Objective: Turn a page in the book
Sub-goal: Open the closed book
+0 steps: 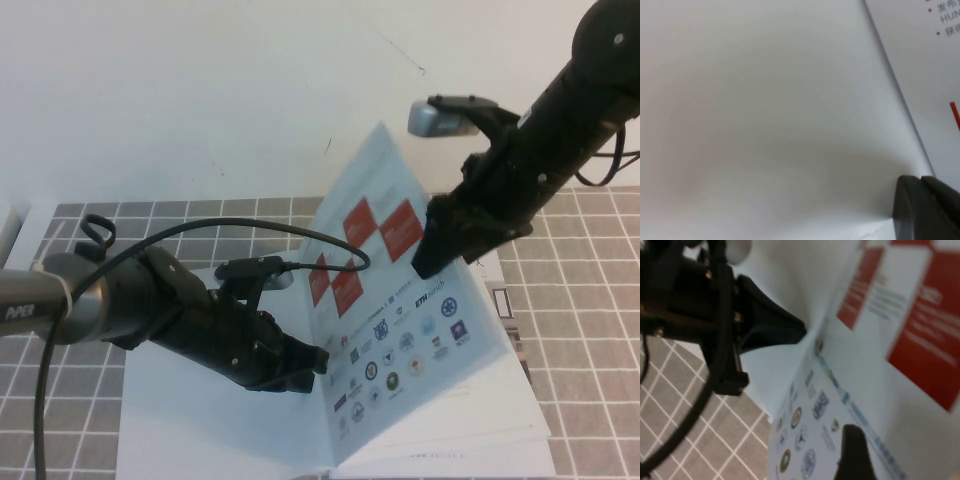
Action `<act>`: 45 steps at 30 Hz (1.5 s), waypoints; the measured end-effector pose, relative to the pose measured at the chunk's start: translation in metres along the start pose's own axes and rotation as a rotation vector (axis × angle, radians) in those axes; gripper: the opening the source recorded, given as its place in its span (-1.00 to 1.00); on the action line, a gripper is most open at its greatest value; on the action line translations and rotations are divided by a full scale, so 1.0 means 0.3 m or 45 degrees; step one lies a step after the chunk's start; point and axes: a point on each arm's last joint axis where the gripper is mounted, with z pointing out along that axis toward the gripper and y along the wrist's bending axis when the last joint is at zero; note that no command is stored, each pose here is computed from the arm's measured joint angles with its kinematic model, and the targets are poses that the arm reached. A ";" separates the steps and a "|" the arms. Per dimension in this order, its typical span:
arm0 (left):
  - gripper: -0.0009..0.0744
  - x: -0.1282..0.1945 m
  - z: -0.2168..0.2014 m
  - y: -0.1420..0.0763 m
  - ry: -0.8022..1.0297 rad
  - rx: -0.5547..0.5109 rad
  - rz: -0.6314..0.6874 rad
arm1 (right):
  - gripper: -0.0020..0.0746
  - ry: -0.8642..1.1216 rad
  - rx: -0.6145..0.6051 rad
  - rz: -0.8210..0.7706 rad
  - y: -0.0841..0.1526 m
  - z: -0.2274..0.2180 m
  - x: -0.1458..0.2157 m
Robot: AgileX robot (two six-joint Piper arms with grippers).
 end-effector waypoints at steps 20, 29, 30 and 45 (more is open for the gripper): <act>-0.99 0.000 0.000 0.000 0.000 0.000 0.004 | 0.22 -0.003 0.057 0.011 -0.007 -0.016 -0.005; -0.99 0.001 0.000 0.001 0.002 -0.003 0.010 | 0.22 0.147 0.273 0.218 -0.096 0.070 0.076; -0.99 0.001 0.000 0.001 0.004 -0.006 0.016 | 0.22 0.161 0.272 0.235 -0.106 0.103 0.097; -0.99 0.003 -0.003 0.012 0.043 -0.076 0.058 | 0.22 -0.055 0.347 0.312 -0.208 0.242 0.167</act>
